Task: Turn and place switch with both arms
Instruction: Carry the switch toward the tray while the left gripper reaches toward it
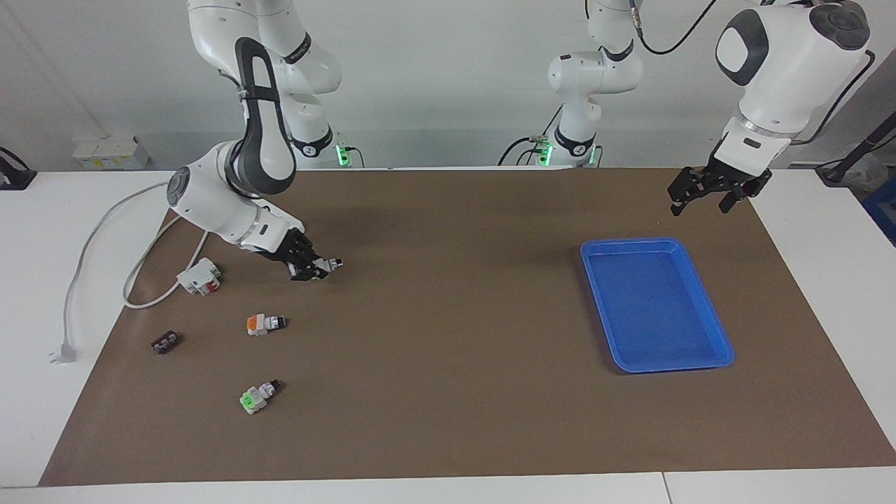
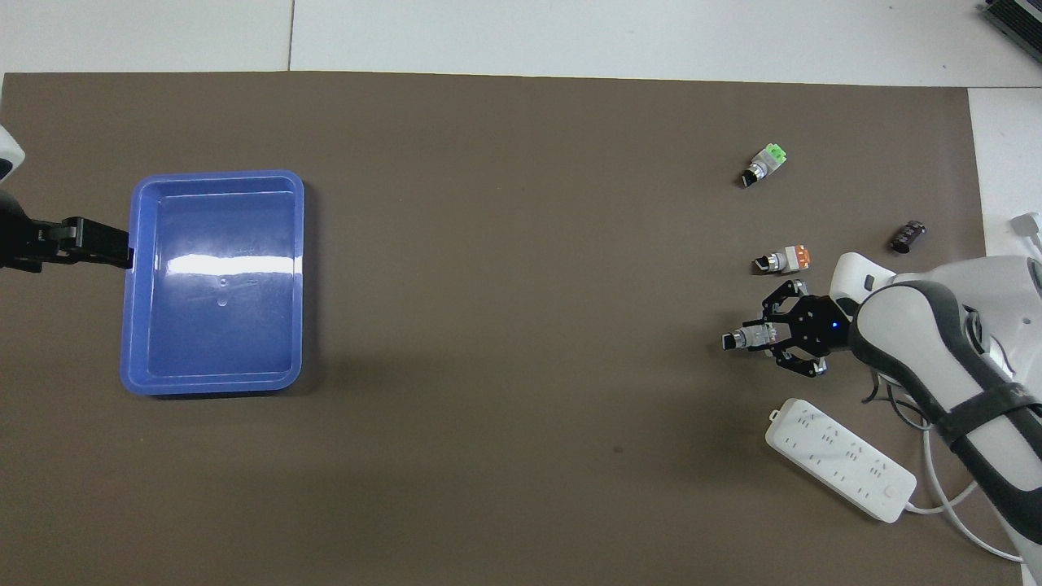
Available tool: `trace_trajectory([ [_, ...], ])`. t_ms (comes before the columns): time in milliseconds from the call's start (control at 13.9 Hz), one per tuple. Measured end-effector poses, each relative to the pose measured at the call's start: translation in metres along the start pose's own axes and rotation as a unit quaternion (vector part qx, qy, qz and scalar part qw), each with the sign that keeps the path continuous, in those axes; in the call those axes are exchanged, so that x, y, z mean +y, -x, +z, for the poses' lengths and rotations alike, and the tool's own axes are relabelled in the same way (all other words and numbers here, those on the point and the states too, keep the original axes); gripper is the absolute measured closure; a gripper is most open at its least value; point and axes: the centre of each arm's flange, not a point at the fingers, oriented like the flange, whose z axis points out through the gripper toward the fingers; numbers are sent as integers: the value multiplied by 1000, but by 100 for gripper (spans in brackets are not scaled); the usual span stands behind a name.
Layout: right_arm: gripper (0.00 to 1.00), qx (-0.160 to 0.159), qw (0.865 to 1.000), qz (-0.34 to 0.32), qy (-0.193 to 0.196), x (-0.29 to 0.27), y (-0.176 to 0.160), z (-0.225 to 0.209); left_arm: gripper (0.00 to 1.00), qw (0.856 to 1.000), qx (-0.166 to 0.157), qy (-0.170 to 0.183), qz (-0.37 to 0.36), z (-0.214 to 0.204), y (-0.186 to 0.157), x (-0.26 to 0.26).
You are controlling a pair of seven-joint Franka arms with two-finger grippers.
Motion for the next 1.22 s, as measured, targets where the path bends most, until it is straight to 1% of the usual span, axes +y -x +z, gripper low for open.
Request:
trace_trajectory([
  [144,67,16,1000,3,0,8,-44,20,0,1000,0,5,-1,1,2,0],
  [288,67,19,1000,14,11,15,-83,39,0,1000,1,8,-2,2,2,1],
  [360,67,19,999,25,18,17,-100,47,0,1000,1,15,-3,3,3,2],
  [576,67,17,997,53,50,21,-151,69,0,999,-2,49,-8,12,5,8],
  [720,67,5,995,69,74,20,-183,85,0,997,-4,78,-14,18,8,13],
  [864,67,1,993,87,83,19,-197,94,2,993,-10,119,-22,25,12,21],
  [1008,67,6,991,101,88,21,-193,91,15,986,-11,160,-33,34,18,30],
  [1080,67,18,989,115,92,22,-193,89,15,983,-12,180,-37,39,21,36],
  [1152,67,30,987,126,94,23,-194,88,23,979,-15,198,-39,44,25,43],
  [1224,67,40,986,131,90,24,-197,87,29,975,-18,216,-40,50,28,53],
])
